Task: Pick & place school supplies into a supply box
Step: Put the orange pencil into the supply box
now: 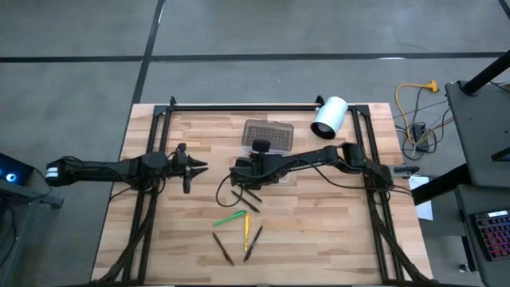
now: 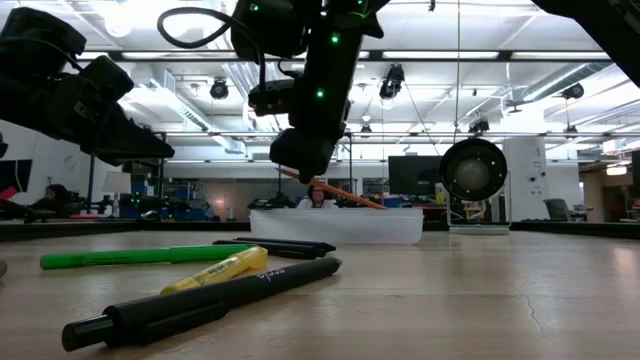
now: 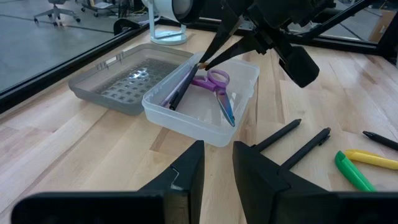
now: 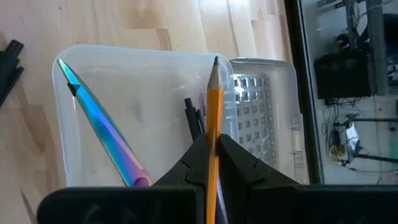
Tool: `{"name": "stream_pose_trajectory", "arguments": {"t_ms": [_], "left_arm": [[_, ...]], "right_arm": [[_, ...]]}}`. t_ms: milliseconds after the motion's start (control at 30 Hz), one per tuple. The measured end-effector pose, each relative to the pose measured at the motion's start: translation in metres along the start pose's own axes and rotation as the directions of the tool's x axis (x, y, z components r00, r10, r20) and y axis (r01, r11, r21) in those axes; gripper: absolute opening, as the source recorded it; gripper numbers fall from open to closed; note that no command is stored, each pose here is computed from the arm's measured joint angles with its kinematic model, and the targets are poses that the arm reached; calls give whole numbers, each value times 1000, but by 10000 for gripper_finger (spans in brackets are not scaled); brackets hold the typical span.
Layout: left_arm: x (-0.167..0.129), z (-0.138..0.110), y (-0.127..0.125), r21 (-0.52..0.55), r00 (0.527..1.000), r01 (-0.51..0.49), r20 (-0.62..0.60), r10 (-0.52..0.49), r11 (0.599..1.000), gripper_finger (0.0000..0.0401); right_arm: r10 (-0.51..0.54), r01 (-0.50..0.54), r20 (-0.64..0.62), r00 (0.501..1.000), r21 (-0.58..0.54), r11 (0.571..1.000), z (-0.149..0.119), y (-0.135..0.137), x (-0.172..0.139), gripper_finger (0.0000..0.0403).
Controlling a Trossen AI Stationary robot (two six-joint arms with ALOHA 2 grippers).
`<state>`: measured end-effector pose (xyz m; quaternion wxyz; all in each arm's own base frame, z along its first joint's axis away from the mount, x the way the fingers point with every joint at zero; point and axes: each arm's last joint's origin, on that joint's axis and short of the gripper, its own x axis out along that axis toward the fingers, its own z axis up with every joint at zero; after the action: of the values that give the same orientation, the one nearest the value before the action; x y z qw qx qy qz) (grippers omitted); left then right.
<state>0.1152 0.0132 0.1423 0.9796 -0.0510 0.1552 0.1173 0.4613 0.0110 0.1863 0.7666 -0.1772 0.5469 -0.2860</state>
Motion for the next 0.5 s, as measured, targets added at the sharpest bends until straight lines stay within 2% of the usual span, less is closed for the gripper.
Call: {"name": "stream_pose_trajectory", "arguments": {"t_ms": [200,500], "left_arm": [[0,0,0,0,1000,0,0,0,1000,69],[0,0,0,0,1000,0,0,0,1000,69]], "right_arm": [[-7,6,-30,1000,-47,999,-6,-1,9,12],[-7,6,-40,999,-41,999,-8,-2,13,13]]}}
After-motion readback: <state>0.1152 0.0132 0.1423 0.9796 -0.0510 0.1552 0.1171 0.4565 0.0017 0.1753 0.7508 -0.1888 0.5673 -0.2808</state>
